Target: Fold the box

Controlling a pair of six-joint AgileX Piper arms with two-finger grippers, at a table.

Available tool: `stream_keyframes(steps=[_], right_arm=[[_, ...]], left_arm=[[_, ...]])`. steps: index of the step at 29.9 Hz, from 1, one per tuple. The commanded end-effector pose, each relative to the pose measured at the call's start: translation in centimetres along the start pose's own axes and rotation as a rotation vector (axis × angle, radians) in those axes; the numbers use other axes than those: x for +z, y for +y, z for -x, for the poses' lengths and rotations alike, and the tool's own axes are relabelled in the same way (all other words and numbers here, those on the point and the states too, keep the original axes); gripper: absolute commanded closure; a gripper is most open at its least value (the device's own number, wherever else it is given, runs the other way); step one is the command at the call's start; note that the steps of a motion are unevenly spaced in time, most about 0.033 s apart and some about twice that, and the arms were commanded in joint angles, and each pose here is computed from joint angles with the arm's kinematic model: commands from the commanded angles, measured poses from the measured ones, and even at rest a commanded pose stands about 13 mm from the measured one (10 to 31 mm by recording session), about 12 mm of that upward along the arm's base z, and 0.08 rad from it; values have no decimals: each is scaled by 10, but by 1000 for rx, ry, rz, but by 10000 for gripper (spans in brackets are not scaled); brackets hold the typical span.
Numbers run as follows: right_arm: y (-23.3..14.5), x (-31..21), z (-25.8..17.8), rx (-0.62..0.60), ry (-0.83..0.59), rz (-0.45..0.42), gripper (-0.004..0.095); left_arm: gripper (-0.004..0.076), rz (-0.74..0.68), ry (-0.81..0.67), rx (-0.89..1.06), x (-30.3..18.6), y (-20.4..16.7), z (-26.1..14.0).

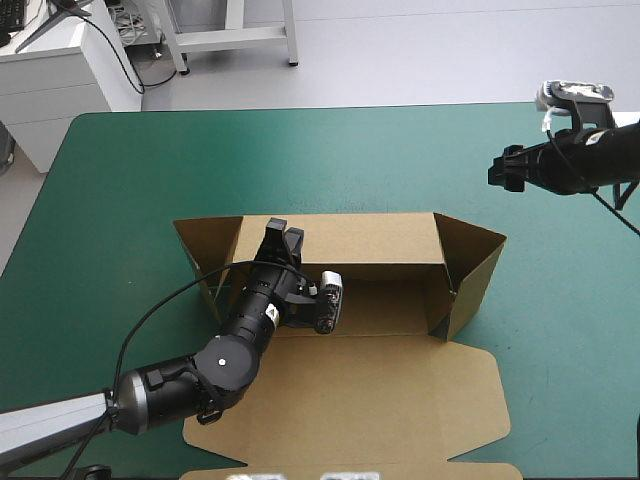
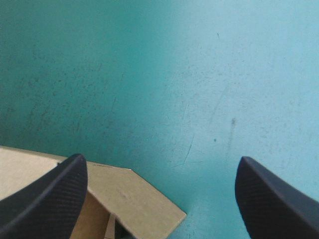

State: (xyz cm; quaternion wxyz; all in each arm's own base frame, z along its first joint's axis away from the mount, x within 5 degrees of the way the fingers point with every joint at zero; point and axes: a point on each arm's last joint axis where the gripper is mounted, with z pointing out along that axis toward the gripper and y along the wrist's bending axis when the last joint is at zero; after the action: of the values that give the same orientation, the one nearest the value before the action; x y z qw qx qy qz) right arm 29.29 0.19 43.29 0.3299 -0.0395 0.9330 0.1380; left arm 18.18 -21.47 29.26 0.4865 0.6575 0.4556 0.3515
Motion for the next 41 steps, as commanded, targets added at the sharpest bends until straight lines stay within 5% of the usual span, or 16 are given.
stream_keyframes(steps=[1, 9, 18, 41], right_arm=[[-5, 8, 16, 6, 6, -3, 170], [-25, 47, 5, 22, 136, -58, 170], [-22, 62, -27, 26, 236, 17, 170], [-4, 39, -106, -10, 166, 68, 170]], left_arm=[[732, 71, -15, 1, -7, 16, -1], [732, 71, -15, 1, -7, 16, -1], [732, 71, -16, 1, -7, 16, -1], [732, 73, -10, 9, -7, 17, -1]])
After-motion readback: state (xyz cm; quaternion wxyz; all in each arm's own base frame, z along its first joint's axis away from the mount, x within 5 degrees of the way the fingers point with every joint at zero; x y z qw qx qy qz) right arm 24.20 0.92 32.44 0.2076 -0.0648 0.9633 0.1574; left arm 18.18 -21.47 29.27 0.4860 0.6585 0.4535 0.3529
